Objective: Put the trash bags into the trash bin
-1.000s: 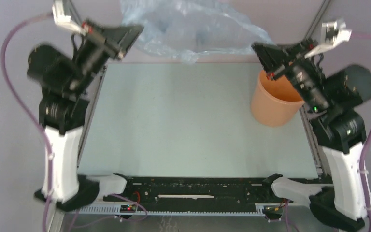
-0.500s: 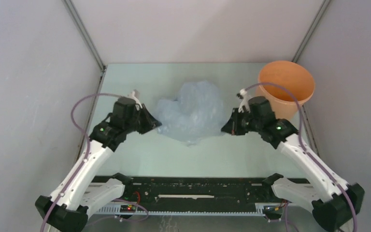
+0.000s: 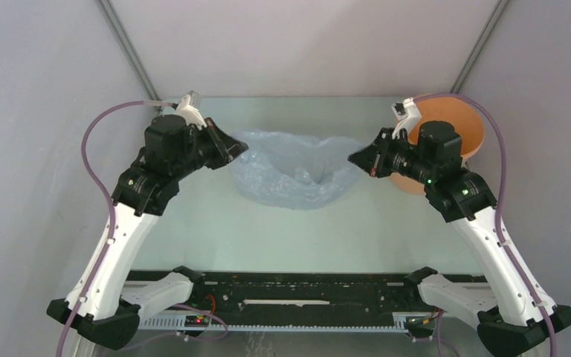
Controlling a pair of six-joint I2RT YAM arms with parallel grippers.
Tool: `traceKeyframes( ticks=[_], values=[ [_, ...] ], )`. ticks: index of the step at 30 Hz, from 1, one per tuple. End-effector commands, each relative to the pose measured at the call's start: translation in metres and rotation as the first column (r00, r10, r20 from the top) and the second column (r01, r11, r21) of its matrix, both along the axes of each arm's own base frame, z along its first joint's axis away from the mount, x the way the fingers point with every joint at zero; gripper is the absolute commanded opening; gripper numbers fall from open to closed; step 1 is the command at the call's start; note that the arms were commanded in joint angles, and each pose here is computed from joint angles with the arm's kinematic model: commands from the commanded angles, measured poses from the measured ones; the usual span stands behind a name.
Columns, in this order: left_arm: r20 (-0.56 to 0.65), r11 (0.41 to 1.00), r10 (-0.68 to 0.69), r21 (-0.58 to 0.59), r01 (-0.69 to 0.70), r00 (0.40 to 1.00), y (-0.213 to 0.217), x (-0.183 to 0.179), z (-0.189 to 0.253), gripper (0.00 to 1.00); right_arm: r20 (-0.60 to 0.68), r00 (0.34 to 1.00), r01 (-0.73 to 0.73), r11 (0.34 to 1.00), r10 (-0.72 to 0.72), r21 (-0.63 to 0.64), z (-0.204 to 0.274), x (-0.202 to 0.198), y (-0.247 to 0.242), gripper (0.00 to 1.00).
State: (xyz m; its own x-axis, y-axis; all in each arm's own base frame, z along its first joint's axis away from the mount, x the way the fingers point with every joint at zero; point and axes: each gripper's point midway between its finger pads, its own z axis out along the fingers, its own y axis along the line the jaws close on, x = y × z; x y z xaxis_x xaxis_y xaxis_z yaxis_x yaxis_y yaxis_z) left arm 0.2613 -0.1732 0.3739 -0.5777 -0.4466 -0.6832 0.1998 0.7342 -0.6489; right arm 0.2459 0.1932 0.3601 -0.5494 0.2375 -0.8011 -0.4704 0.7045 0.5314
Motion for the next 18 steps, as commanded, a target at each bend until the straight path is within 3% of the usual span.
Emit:
traceKeyframes(
  ticks=[1, 7, 12, 15, 18],
  values=[
    [-0.06, 0.999, -0.031, 0.018, 0.032, 0.998, 0.0, -0.013, -0.028, 0.02, -0.096, 0.995, -0.03, 0.999, 0.028, -0.025, -0.029, -0.014, 0.0, 0.0],
    [-0.137, 0.998, -0.033, -0.054, 0.026, 0.99, 0.001, -0.036, -0.061, 0.01, -0.189, 0.981, -0.047, 0.999, 0.045, -0.009, -0.064, -0.032, -0.001, 0.04],
    [-0.099, 0.996, 0.014, -0.086, -0.023, 0.995, 0.011, -0.043, -0.055, 0.01, -0.243, 0.968, -0.059, 0.998, 0.057, 0.001, -0.08, -0.043, 0.002, 0.05],
    [-0.051, 0.997, 0.025, -0.071, -0.028, 0.998, 0.013, -0.038, -0.039, 0.0, -0.272, 0.96, -0.061, 0.998, 0.064, 0.023, -0.08, -0.045, 0.005, 0.1],
    [-0.078, 0.999, 0.03, -0.025, -0.032, 0.997, 0.015, -0.035, -0.041, 0.0, -0.314, 0.947, -0.051, 0.998, 0.061, 0.038, -0.083, -0.047, 0.007, 0.22]
  ],
)
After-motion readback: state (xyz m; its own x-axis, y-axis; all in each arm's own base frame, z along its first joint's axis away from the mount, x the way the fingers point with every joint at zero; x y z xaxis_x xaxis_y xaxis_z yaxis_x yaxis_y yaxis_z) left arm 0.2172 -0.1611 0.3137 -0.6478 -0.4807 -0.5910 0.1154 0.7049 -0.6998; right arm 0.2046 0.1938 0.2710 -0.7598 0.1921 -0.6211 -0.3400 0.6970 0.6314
